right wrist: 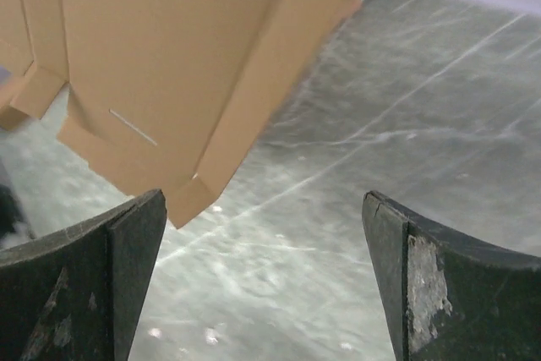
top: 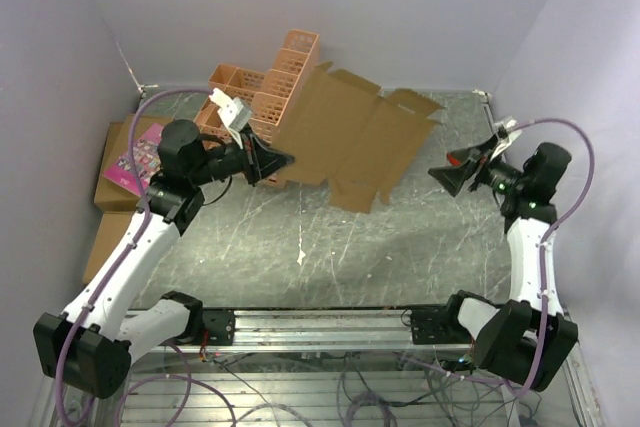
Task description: Fold the paper box
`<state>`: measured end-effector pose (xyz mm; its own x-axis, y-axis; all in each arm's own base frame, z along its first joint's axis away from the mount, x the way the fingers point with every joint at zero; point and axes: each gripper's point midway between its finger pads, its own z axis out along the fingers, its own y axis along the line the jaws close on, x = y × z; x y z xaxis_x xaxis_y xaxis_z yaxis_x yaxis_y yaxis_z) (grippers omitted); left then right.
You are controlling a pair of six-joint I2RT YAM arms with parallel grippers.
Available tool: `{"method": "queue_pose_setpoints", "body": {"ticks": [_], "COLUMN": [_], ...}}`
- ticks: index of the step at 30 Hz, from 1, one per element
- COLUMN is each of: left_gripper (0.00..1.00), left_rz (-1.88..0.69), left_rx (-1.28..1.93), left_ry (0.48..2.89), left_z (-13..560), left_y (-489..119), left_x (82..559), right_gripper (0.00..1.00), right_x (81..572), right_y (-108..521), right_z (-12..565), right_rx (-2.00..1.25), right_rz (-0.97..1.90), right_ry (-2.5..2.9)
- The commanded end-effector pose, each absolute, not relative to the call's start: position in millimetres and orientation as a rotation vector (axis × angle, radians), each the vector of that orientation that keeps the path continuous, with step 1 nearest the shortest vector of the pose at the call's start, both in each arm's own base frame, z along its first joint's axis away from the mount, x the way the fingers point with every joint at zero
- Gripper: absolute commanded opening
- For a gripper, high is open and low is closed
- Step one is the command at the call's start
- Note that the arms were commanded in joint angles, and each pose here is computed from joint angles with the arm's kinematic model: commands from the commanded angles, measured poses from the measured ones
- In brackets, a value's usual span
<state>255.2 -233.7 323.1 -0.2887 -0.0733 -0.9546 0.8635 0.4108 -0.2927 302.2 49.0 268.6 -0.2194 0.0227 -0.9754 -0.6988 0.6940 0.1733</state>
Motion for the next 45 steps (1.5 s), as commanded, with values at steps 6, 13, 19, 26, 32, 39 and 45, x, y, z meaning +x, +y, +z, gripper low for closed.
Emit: {"method": "queue_pose_setpoints", "body": {"ticks": [6,13,19,26,32,39,45], "left_gripper": [0.07,0.07,0.07,0.07,0.07,0.07,0.07], "left_rz": [-1.313,-1.443,-1.514,-1.669,-1.738,-1.905,-1.947], "left_rx": [0.619,0.616,0.636,0.676,0.712,0.746,0.77], "left_ry": [1.332,1.244,1.175,1.03,0.957,0.828,0.864], "left_z": [397.7,414.0,431.5,457.8,469.4,486.2,487.3], "left_y": [-240.5,-244.9,-244.2,-240.8,-237.8,-231.7,-263.5], "left_x": [236.7,226.1,211.8,185.6,172.5,154.9,158.0], "right_gripper": [1.0,0.98,0.79,0.57,0.34,0.16,0.12], "right_x": [290.5,273.4,253.6,236.8,223.8,210.8,210.2], "right_y": [81.4,111.4,120.5,125.3,128.2,132.3,139.2], "right_z": [314.5,357.7,389.0,415.4,438.5,450.5,456.4], "right_rx": [-0.409,-0.454,-0.475,-0.506,-0.515,-0.544,-0.562], "right_rz": [1.01,1.146,1.221,1.276,1.336,1.418,1.481], "right_ry": [1.508,1.401,1.312,1.25,1.197,1.136,1.113]}}
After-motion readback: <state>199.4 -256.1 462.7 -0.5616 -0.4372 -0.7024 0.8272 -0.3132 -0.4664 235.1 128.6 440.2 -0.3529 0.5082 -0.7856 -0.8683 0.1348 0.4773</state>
